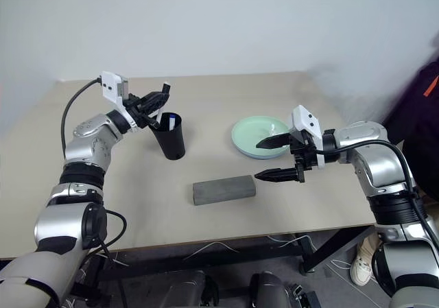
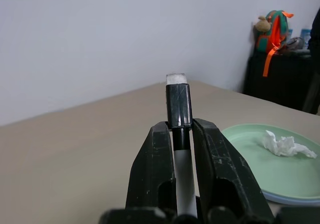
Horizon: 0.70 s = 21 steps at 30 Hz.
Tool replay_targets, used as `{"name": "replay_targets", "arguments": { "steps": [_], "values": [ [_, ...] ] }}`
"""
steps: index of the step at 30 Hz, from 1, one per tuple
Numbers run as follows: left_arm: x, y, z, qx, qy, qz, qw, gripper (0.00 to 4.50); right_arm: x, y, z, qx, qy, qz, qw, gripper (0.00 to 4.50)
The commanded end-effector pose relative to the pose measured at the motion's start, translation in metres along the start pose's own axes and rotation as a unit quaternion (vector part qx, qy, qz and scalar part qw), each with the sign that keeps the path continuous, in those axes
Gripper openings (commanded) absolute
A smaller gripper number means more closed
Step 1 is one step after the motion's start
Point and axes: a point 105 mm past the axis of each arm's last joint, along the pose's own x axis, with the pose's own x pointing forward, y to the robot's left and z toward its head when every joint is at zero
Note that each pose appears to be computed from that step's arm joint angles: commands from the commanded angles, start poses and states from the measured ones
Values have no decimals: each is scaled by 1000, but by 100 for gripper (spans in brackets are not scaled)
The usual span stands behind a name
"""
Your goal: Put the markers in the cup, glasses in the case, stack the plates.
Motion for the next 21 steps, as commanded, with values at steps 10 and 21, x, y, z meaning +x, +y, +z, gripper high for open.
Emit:
{"name": "replay_targets", "arguments": {
  "steps": [10,21],
  "values": [
    [-5,2,5,-5,-39,14,999,355,-5,-4,18,-33,-13,-6,999,450],
    [-44,-2,45,72,-11,-36,997,446,-6,-4,16,-27,-13,-9,1000,450]
  ]
}}
